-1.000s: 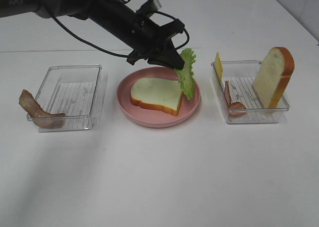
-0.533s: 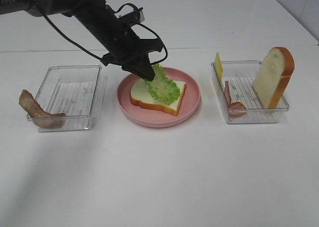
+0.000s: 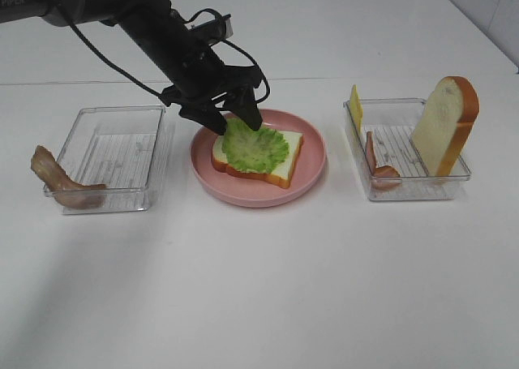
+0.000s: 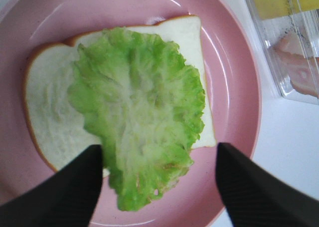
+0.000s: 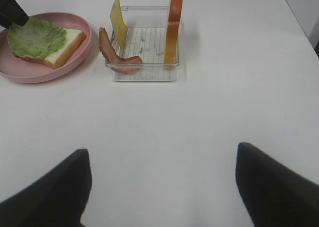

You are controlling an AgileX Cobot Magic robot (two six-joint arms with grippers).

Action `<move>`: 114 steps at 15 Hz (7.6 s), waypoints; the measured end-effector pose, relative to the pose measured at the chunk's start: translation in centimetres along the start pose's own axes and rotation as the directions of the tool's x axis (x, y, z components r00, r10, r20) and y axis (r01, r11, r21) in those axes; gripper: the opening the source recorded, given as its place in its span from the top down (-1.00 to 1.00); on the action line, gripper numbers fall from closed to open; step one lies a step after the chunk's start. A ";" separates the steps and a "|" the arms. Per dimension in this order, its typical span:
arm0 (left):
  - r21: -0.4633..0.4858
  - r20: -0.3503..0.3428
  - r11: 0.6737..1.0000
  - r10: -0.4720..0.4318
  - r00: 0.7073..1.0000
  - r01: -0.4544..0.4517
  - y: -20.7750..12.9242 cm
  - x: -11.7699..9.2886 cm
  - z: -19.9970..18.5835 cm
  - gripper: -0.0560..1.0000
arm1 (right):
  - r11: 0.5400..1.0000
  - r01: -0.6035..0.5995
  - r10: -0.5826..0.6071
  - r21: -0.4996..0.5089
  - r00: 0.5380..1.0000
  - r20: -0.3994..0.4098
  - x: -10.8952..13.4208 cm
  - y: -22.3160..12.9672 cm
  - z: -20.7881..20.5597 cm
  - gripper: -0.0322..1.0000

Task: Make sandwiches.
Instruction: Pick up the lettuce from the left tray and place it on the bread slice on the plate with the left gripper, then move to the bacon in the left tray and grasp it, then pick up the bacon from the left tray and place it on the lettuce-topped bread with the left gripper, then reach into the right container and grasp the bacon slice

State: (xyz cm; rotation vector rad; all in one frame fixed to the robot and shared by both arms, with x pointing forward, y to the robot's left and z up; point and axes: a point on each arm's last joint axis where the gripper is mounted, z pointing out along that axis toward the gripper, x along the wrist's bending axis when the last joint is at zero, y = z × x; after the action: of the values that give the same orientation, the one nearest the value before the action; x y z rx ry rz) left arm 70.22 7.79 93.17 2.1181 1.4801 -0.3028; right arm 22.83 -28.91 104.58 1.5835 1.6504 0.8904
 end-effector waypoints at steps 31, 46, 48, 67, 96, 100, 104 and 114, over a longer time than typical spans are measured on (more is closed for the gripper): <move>0.032 -0.529 0.950 -0.248 0.811 0.312 -11.4 9.1 -13.3 -0.55 | 1.000 0.000 0.000 0.000 1.000 0.000 0.0 0.0 0.0 -0.54; -0.019 -0.524 0.953 -0.267 0.809 0.302 -10.8 10.7 -10.9 -0.17 | 1.000 0.000 0.000 0.000 1.000 0.000 0.0 0.0 0.0 -0.54; -0.019 -0.524 0.953 -0.267 0.809 0.302 -10.8 10.7 -10.9 -0.09 | 1.000 0.000 0.000 0.000 1.000 0.000 0.0 0.0 0.0 -0.54; -0.100 -0.423 0.961 -0.275 0.863 0.257 -6.1 8.6 -13.8 0.89 | 1.000 0.000 0.000 0.000 1.000 0.000 0.0 0.0 0.0 -0.54; -0.152 0.109 0.981 -0.103 0.989 0.119 -2.0 0.0 1.5 0.89 | 1.000 0.000 0.000 0.000 1.000 0.000 0.0 0.0 0.0 -0.54; -0.148 0.011 0.983 -0.108 0.994 0.109 -2.1 1.1 1.4 0.78 | 1.000 0.000 0.000 0.000 1.000 0.000 0.0 0.0 0.0 -0.54; -0.160 -0.021 0.980 -0.124 0.992 0.119 -2.0 1.5 1.4 0.65 | 1.000 0.000 0.000 0.000 1.000 0.000 0.0 0.0 0.0 -0.54; -0.196 -0.271 0.978 0.013 0.962 -0.068 -1.5 -2.0 -9.5 -0.57 | 1.000 0.000 0.000 0.000 1.000 0.000 0.0 0.0 0.0 -0.54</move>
State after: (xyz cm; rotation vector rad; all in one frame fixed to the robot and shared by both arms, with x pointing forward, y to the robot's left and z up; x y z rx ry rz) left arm 66.97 11.76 101.56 2.0805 1.5397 0.1545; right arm 22.83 -28.91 104.58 1.5835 1.6504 0.8904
